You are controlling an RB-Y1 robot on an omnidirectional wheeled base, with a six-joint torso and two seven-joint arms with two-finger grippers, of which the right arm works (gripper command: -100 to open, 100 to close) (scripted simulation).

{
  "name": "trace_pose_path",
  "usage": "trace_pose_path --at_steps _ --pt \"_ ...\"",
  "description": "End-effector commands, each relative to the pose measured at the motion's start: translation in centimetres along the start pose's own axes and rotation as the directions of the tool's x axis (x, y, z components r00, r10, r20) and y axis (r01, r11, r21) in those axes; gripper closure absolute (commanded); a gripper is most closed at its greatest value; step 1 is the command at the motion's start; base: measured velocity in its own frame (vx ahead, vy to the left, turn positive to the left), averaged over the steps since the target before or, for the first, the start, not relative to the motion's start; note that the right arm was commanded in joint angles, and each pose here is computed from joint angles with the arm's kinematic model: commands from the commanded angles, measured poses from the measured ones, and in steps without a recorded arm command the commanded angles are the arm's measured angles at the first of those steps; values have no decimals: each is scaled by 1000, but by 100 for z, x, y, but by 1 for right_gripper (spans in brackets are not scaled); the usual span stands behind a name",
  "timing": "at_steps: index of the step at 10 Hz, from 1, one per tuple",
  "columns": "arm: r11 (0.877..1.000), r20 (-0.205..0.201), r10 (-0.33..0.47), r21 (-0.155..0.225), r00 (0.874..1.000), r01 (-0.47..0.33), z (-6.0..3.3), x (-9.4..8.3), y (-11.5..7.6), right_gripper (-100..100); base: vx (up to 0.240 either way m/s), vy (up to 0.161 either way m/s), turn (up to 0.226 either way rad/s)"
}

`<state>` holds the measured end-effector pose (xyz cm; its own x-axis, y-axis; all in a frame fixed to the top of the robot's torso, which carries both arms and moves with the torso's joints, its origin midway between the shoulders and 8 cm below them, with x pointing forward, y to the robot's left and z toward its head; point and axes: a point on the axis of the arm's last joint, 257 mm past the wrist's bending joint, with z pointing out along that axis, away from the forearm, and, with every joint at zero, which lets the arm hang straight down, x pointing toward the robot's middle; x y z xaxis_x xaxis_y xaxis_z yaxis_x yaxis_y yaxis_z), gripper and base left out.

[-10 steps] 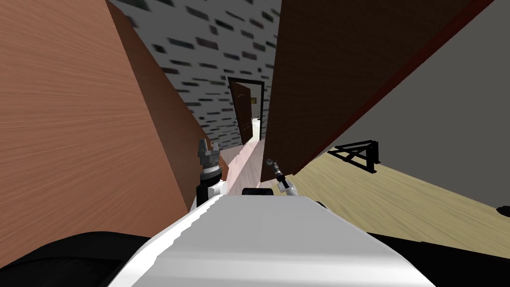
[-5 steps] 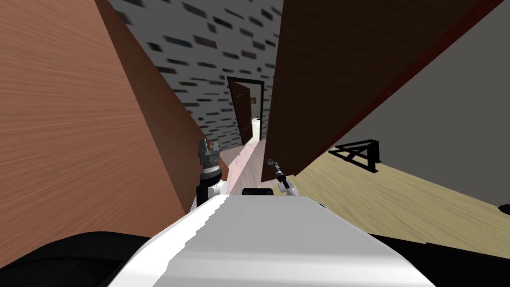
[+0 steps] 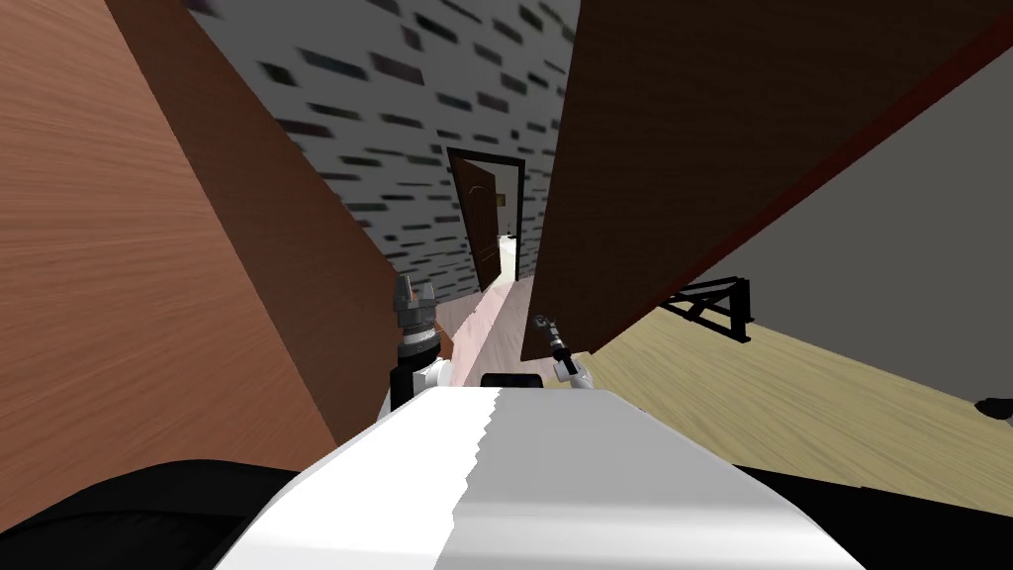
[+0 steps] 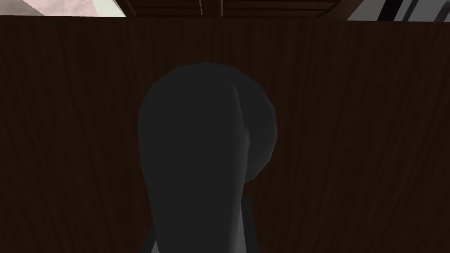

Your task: Push the door open

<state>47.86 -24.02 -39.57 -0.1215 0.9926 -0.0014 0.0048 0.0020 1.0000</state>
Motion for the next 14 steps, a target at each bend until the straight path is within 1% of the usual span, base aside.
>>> trace_pose_path --at_steps 1,4,7,8,9,10,14 --pt "1000 36 -5 -13 999 6 47 -163 69 100 190 121 -53" --pt "1000 86 -3 -10 996 4 30 -317 59 100 177 143 -65" --pt "1000 126 1 -7 992 0 10 -434 47 100 160 106 -52" --pt "1000 133 1 -6 991 -1 6 -455 44 100 148 81 -42" --pt "1000 133 -2 2 991 2 -22 -477 18 100 64 23 -23" --pt "1000 155 -4 -1 988 4 -36 -575 32 100 127 19 -40" --pt "1000 195 -4 -2 981 4 -77 -733 35 100 174 58 -44"
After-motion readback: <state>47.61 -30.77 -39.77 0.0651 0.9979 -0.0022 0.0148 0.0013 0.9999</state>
